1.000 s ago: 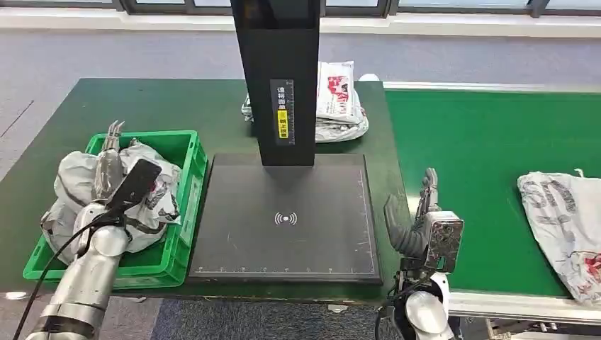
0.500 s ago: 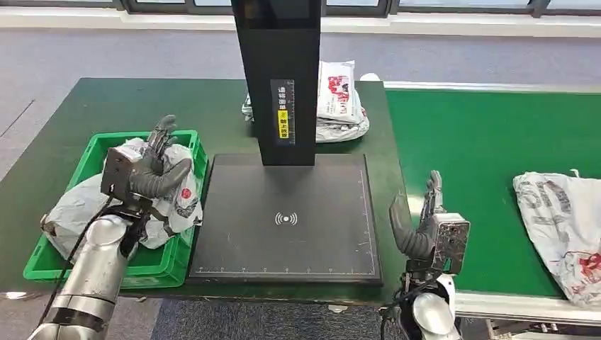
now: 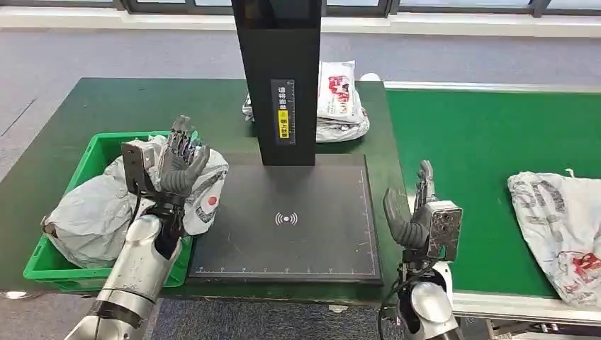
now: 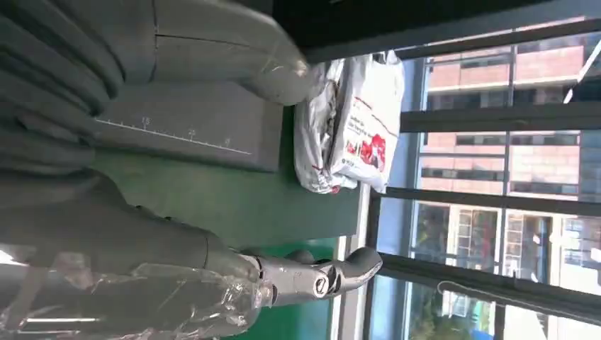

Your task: Moved the parcel from conveyor to table for the left to box.

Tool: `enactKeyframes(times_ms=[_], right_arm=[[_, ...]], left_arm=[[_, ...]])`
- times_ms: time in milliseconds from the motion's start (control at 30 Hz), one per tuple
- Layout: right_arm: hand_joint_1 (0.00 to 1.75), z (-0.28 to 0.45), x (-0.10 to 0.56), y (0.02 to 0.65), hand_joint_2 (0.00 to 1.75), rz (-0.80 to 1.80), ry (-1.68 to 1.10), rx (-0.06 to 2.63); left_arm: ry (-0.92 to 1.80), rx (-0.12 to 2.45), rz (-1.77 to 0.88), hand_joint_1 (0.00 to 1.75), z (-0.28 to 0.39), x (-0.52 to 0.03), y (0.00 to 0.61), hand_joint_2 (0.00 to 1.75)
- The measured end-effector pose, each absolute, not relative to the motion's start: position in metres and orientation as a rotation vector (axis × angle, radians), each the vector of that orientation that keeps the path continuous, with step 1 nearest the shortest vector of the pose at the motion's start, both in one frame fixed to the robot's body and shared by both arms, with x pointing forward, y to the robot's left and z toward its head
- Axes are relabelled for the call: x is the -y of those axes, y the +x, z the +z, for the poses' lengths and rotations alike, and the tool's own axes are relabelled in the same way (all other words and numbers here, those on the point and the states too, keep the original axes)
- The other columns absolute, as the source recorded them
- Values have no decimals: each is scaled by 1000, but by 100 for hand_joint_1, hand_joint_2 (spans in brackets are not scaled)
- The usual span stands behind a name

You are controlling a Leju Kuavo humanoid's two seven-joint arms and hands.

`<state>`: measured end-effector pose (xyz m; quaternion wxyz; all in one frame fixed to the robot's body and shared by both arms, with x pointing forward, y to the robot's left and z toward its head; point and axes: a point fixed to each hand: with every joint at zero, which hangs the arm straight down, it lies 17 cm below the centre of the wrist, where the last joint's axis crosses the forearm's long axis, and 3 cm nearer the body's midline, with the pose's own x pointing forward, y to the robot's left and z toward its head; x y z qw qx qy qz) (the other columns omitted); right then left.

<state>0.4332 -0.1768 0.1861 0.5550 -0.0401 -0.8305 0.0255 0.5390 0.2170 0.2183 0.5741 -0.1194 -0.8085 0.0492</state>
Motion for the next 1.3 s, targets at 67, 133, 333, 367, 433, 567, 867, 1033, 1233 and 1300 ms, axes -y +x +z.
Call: enactKeyframes(times_ms=[67,133,333,367,433,567,867,1033,1233,1300], right_arm=[[0,184,182,439,0,46,-106,1948],[0,182,188,443,0,37,-118,1939],[0,174,196,449,0,20,-118,1910],[0,172,196,449,0,17,-111,1903],[0,172,196,449,0,17,-111,1903],[0,165,200,452,0,4,-107,1886],[0,159,227,463,175,-7,-286,1867],[0,155,260,474,175,49,-534,1813],[0,128,329,485,175,137,-826,1685],[0,113,352,485,175,147,-892,1617]], left_arm=[[-215,1904,142,0,220,-213,541,175],[-187,1899,168,0,220,-207,542,175],[-270,1878,245,0,224,-182,541,175],[-297,1868,268,0,224,-179,541,175],[-297,1868,268,0,224,-179,541,175],[-376,1841,305,0,222,-154,537,175],[-382,1813,169,0,209,-83,521,175],[-408,1804,35,0,198,-44,506,175],[-517,1774,-87,0,173,7,472,175],[-516,1776,-115,0,166,14,464,175]])
